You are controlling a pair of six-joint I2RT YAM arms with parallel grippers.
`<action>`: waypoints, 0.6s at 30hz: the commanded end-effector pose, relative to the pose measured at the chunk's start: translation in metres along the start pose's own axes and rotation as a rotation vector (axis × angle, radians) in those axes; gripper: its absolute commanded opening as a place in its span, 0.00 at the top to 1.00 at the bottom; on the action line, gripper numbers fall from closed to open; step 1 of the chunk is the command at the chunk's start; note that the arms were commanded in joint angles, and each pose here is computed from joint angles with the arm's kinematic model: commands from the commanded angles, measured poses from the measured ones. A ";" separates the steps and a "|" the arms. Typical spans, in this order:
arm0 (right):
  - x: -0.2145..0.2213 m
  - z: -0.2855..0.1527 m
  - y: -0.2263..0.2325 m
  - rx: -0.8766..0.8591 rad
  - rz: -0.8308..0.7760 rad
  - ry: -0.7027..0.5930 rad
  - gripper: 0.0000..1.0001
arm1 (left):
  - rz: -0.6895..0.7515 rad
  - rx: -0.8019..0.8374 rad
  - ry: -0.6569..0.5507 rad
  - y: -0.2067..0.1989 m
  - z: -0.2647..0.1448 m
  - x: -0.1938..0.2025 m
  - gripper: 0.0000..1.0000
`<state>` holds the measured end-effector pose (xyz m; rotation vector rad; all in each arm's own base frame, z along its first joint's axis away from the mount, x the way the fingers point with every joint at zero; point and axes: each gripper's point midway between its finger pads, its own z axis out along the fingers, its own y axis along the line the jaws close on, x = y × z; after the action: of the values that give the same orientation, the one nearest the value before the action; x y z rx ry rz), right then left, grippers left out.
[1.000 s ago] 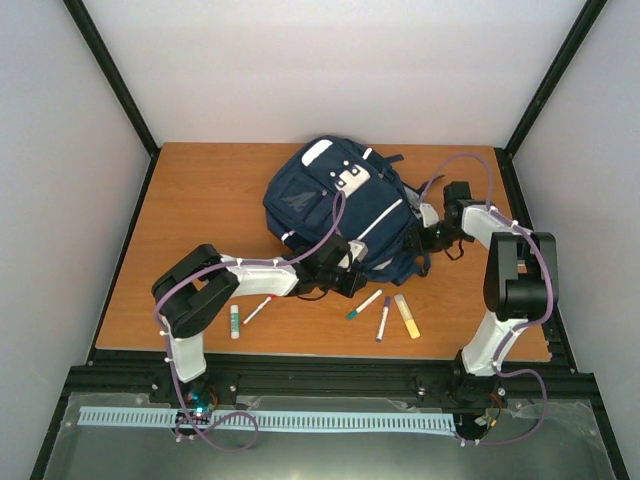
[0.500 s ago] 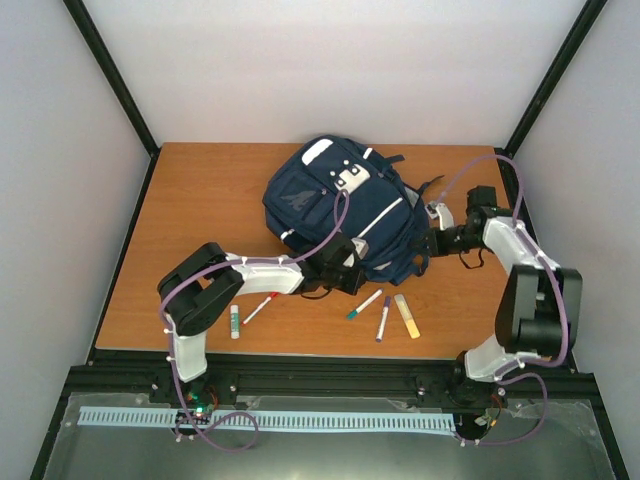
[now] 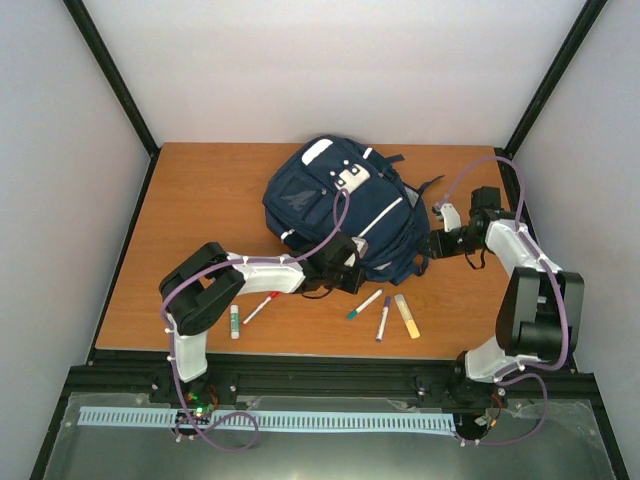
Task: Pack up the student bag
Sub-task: Adjust the student bag at the center of the board.
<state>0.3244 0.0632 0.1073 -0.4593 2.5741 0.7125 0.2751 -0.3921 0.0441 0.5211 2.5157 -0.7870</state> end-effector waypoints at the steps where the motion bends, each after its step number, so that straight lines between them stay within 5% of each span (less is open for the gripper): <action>1: -0.028 0.008 -0.026 0.054 0.055 -0.039 0.57 | -0.019 -0.020 -0.068 -0.001 -0.005 -0.022 0.98; 18: -0.047 0.069 -0.029 -0.256 0.281 0.025 0.59 | -0.020 -0.001 -0.072 -0.006 -0.006 -0.026 0.97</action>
<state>0.3964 0.0666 0.0573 -0.2200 2.6612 0.9375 0.2753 -0.3919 0.0441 0.5105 2.5193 -0.7881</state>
